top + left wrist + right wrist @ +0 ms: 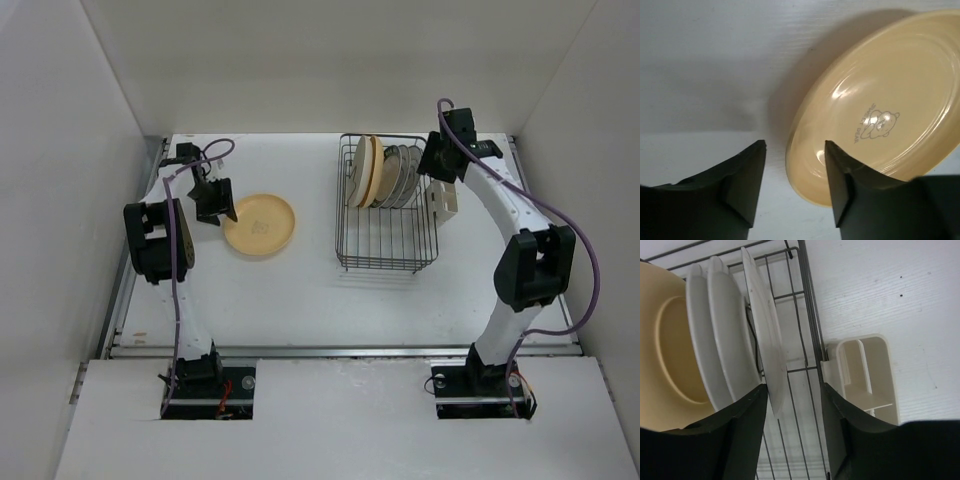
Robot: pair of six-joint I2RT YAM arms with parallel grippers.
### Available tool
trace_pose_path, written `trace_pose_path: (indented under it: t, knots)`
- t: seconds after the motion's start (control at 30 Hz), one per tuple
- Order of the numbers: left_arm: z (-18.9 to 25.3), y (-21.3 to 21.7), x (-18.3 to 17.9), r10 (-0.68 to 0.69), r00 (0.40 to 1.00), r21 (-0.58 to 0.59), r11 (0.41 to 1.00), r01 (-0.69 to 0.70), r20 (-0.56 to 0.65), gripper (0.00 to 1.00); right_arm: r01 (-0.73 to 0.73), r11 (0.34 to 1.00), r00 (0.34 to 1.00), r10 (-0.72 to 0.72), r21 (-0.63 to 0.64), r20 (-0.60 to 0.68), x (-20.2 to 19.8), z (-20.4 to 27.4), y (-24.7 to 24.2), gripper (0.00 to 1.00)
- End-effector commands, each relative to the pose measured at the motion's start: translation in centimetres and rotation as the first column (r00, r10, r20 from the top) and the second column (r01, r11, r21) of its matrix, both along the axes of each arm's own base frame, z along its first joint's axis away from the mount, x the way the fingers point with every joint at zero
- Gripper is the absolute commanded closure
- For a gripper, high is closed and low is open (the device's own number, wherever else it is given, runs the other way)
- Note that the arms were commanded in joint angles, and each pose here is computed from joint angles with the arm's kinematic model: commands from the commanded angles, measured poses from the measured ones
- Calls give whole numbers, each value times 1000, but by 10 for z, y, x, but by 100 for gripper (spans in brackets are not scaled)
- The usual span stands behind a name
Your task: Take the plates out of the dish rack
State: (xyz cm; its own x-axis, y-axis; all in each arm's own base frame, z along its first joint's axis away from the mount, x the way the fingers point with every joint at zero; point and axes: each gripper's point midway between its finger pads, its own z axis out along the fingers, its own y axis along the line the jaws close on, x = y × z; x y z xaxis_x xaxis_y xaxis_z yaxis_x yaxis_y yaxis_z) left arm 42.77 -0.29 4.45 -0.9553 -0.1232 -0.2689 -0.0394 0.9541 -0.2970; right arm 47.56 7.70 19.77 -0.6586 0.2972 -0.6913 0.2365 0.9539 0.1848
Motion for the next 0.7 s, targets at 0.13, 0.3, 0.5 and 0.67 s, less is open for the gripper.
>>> trace_pose_path:
  t: [0.13,0.3,0.5,0.67]
  knots:
    - [38,7,-14,-15,999,47,999,13,44,41,-14,999,1000,13,47,12,19,-16,-5,56]
    - [71,14,-32,-34,998,102,994,29,49,40,-66,994,998,67,82,-8,37,-37,9,56]
    - [116,51,-68,10,998,305,952,-27,59,36,-33,999,999,32,39,29,57,-20,1,100]
    - [140,60,-97,-8,997,380,925,-23,80,30,109,986,984,-88,-130,153,53,48,-37,100]
